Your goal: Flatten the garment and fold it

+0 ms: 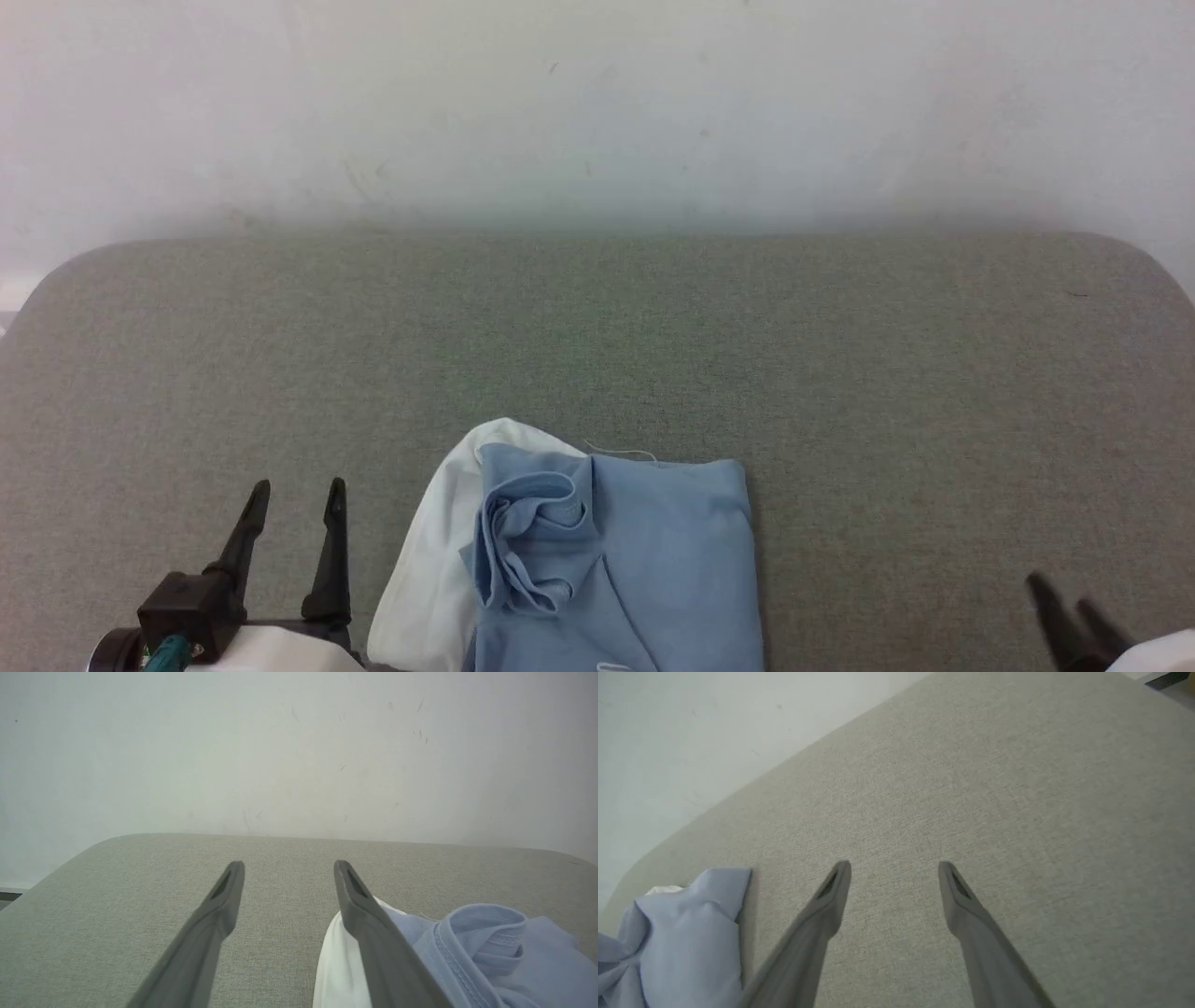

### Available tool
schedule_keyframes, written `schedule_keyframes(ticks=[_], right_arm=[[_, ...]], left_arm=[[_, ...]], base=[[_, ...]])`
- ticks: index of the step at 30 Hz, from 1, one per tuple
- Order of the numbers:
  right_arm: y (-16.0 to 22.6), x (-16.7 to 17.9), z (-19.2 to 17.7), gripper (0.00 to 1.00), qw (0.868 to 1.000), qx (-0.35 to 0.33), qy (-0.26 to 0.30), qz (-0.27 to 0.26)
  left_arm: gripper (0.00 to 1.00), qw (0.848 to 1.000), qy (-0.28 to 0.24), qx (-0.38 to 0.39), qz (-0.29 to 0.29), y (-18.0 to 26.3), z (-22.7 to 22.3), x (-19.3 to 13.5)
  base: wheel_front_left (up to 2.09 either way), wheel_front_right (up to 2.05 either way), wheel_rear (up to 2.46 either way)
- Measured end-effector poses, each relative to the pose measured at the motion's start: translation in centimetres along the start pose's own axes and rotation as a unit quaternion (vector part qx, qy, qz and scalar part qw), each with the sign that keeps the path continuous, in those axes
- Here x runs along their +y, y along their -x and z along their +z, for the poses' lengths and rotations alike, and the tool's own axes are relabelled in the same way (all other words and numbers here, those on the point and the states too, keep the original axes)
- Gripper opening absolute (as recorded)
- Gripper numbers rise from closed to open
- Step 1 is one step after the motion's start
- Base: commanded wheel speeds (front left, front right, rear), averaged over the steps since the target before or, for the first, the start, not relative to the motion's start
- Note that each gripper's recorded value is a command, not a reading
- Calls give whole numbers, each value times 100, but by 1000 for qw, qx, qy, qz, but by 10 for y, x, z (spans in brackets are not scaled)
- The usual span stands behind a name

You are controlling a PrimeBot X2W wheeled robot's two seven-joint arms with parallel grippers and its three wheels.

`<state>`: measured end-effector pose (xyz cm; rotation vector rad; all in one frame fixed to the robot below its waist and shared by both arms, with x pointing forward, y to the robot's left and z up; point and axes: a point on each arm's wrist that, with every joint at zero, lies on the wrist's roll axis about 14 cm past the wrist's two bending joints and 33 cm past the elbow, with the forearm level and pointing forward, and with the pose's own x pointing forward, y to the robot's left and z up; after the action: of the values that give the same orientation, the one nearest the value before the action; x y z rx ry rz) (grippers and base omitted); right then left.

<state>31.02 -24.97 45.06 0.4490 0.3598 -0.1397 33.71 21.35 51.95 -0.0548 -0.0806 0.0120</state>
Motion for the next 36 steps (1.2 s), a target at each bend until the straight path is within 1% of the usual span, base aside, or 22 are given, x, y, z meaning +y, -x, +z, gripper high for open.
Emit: schedule_keyframes(ticks=[2,4,6,7,9,10,12,14,16,17,20,21,22,23,25,27,29,32,33,35,36], right_arm=[[-1,-4,-32,100,996,71,-60,2],[-2,3,-60,100,983,139,-120,19],[-4,21,-84,100,961,199,-188,48],[-4,30,-95,100,951,228,-202,61],[-9,55,-106,100,929,262,-242,97],[-12,69,-109,100,920,276,-253,116],[-17,95,-117,100,908,301,-252,145],[-20,122,-122,100,892,324,-259,176],[-23,145,-127,100,882,338,-262,199],[-26,154,-128,100,879,341,-260,207],[-34,171,-134,100,877,348,-253,214],[-35,175,-138,40,875,356,-249,215],[-37,178,-140,4,874,362,-241,215],[-39,181,-141,0,875,363,-234,217],[-41,190,-141,0,875,366,-219,227],[-43,196,-138,0,882,358,-197,234],[-45,198,-132,0,892,342,-165,244],[-49,196,-114,0,915,298,-67,264],[-50,195,-106,0,920,279,-29,273],[-51,194,-88,0,926,241,49,286],[-51,191,-82,0,926,227,90,289]], left_arm=[[100,1000,0,2,0,0,-1,1],[100,1000,0,4,3,0,-3,3],[100,1000,0,6,5,1,-4,4],[100,1000,1,6,4,1,-4,4],[100,1000,3,8,5,2,-5,4],[100,1000,3,8,6,1,-5,4],[100,1000,4,8,5,0,-6,4],[100,1000,7,7,6,-1,-5,5],[100,1000,8,6,7,-2,-5,6],[100,1000,8,6,9,-2,-5,6],[100,1000,12,7,12,-2,-6,7],[100,1000,13,9,14,-1,-8,8],[100,1000,13,10,17,-1,-8,10],[100,1000,14,11,18,-1,-9,11],[100,1000,14,13,20,0,-10,12],[100,1000,12,14,20,0,-11,13],[100,1000,10,12,20,0,-10,13],[100,1000,9,8,15,-2,-8,9],[100,1000,10,7,13,-3,-7,7],[100,1000,12,4,6,-6,-6,3],[100,1000,13,3,2,-7,-5,1]], base=[[0,0,0],[0,0,0],[0,0,0],[0,0,0],[0,0,0],[0,0,0],[0,0,0],[0,0,0],[0,0,0],[0,0,0],[0,0,0],[0,0,0],[0,0,0],[0,0,0],[0,0,0],[0,0,0],[0,0,0],[0,0,0],[0,0,0],[0,0,0],[0,0,0]])
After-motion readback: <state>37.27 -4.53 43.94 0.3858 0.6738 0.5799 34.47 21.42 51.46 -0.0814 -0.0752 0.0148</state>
